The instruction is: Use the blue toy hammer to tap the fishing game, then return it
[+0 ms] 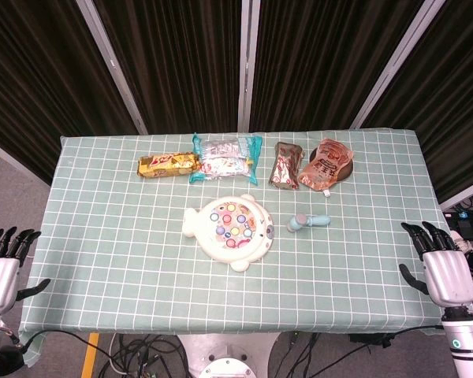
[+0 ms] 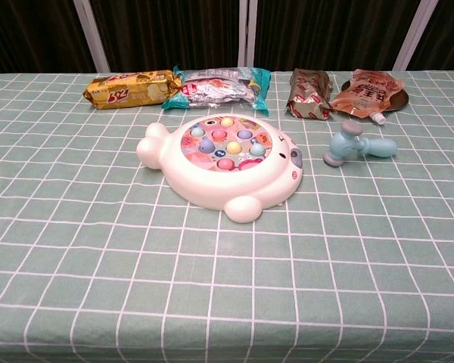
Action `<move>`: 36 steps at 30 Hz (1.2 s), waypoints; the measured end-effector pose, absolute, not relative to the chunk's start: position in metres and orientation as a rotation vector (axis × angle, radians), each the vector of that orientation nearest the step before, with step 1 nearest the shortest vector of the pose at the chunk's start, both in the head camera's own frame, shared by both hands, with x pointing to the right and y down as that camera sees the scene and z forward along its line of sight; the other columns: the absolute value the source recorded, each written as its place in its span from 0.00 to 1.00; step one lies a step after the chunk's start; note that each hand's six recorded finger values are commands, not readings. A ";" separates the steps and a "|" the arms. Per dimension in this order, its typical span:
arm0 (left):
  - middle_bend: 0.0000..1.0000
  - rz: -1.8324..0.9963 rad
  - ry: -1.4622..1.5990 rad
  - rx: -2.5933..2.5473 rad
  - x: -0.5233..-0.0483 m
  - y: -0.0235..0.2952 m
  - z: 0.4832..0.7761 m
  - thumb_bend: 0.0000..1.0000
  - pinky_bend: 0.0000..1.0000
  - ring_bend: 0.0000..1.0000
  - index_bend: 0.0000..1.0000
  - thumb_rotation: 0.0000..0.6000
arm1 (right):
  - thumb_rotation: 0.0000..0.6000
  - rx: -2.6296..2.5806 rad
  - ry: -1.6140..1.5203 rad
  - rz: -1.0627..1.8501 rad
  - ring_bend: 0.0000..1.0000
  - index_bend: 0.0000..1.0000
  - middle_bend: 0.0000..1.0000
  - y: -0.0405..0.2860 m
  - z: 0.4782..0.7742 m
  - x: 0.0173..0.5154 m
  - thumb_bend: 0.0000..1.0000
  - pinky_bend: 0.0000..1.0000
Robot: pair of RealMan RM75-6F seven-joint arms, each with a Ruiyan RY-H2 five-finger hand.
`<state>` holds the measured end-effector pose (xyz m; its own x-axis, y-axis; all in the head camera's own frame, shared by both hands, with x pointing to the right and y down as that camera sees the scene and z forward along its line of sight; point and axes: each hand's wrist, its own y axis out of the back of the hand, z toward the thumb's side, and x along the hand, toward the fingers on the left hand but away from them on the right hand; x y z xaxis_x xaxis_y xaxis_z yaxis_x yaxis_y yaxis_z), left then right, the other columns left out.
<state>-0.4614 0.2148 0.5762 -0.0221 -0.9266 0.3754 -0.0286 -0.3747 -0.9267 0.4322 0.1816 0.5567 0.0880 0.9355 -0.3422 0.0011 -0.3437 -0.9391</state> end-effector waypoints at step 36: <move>0.14 -1.516 1.029 -1.514 -0.466 0.216 0.585 0.00 0.03 0.05 0.17 1.00 | 1.00 -1.884 -0.721 1.370 0.21 0.34 0.31 0.073 0.697 0.303 0.15 0.22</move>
